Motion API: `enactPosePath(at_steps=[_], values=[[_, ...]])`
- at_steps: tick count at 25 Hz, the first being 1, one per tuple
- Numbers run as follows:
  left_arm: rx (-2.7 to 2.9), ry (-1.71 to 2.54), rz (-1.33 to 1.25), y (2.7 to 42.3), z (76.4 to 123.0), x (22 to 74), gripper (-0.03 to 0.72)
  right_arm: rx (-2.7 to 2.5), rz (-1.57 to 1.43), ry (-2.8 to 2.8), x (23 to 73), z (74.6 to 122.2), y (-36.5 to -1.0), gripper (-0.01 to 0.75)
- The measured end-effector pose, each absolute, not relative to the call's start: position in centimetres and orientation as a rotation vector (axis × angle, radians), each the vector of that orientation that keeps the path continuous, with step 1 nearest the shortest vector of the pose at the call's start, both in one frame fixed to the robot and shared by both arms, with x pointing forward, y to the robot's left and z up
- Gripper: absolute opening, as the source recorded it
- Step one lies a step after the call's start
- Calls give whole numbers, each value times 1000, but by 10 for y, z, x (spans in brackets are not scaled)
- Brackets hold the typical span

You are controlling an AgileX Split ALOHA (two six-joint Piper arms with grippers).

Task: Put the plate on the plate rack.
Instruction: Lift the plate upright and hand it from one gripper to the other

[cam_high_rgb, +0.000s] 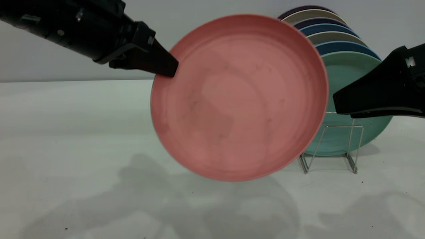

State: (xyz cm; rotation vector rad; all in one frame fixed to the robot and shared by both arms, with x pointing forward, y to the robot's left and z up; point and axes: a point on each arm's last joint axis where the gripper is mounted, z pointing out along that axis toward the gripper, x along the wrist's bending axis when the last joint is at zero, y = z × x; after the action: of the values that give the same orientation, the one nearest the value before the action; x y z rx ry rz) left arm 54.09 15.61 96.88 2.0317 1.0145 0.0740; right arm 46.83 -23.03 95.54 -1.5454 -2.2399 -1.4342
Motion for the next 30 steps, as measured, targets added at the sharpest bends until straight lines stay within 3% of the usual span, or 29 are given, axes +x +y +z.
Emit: enactPosePath(at_steps=[30], values=[[1998,1044,49,154,960,545,25,-1550,-1493,-2189,470,959,-229,389]])
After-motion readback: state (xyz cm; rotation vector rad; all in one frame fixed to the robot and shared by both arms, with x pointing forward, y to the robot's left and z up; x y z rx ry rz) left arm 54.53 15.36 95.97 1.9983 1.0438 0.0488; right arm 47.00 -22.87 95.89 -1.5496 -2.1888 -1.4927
